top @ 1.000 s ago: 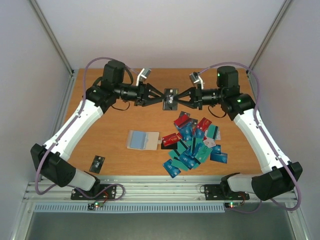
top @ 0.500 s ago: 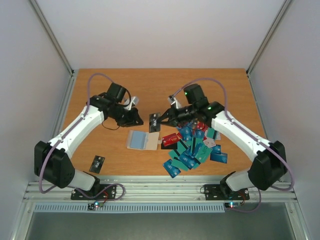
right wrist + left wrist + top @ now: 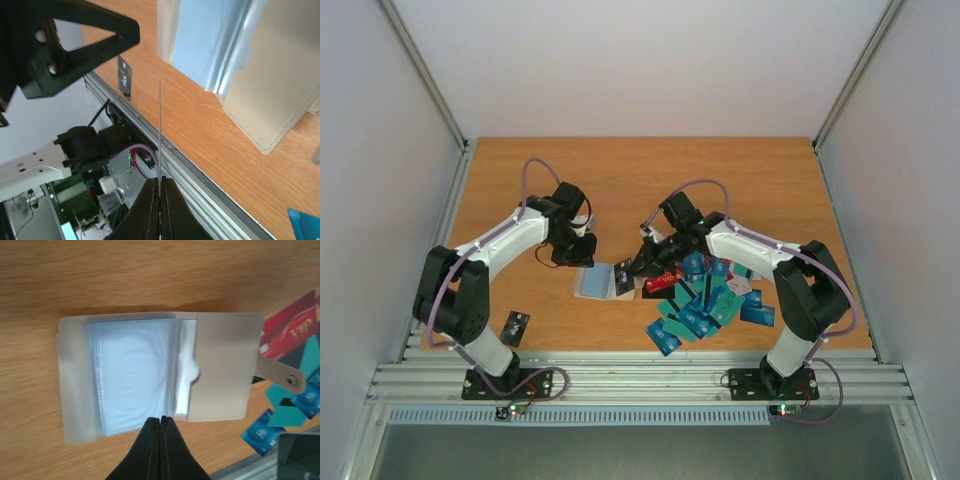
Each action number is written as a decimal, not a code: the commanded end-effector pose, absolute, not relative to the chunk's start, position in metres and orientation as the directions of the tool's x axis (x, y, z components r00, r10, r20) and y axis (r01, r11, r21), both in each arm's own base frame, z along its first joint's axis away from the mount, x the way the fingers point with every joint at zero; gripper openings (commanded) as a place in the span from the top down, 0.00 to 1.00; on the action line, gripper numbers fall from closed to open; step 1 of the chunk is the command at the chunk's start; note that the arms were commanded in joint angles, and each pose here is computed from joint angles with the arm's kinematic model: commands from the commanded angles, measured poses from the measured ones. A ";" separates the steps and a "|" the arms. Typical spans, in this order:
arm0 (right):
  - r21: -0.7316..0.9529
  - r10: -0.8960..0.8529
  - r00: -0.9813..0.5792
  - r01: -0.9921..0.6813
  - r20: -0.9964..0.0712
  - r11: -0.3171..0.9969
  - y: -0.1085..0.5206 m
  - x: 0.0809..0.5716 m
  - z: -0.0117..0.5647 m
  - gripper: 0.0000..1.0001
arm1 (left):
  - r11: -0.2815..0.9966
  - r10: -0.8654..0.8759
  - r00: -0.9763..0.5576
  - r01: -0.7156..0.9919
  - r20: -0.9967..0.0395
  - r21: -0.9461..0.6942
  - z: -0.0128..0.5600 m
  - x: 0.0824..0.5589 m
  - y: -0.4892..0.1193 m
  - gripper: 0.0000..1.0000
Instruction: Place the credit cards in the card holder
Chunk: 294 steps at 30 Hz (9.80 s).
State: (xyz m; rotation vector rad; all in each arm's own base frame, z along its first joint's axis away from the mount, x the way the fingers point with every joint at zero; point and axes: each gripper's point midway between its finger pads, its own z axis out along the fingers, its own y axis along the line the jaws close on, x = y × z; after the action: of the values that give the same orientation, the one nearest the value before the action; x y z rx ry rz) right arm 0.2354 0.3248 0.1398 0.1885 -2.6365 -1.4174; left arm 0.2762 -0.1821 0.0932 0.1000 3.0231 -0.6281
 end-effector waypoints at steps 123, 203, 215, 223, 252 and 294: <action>0.841 -0.229 -0.972 -0.076 0.058 0.535 0.391 0.277 0.017 0.99 | 0.977 -0.025 -0.982 -0.063 0.186 -0.203 0.004 0.254 -0.131 0.91; 0.851 -0.353 -0.933 -0.134 0.064 0.508 0.410 0.249 0.018 0.89 | 0.949 0.016 -0.977 -0.052 0.211 -0.311 -0.002 0.250 -0.149 0.92; 0.763 -0.386 -0.919 -0.194 0.079 0.617 0.392 0.246 0.035 0.77 | 0.950 0.002 -0.982 -0.057 0.187 -0.308 -0.002 0.255 -0.149 0.92; 0.724 -0.421 -0.905 -0.249 0.063 0.643 0.385 0.246 0.048 0.70 | 0.943 -0.016 -0.985 -0.071 0.170 -0.325 0.001 0.261 -0.152 0.92; 0.632 -0.398 -0.916 -0.284 0.042 0.721 0.390 0.263 0.057 0.80 | 0.919 -0.012 -1.000 -0.019 0.019 -0.394 0.063 0.270 -0.159 0.91; 0.612 -0.419 -0.894 -0.244 0.158 0.752 0.379 0.259 -0.017 0.99 | 0.877 -0.060 -0.997 -0.078 0.054 -0.475 0.043 0.282 -0.177 0.84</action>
State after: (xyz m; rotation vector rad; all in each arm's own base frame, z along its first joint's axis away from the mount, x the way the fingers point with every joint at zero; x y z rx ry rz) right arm 0.2607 0.3834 0.0188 0.5112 -2.6578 -0.9496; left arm 0.2749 -0.1778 0.0445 -0.0874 3.1052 -0.8168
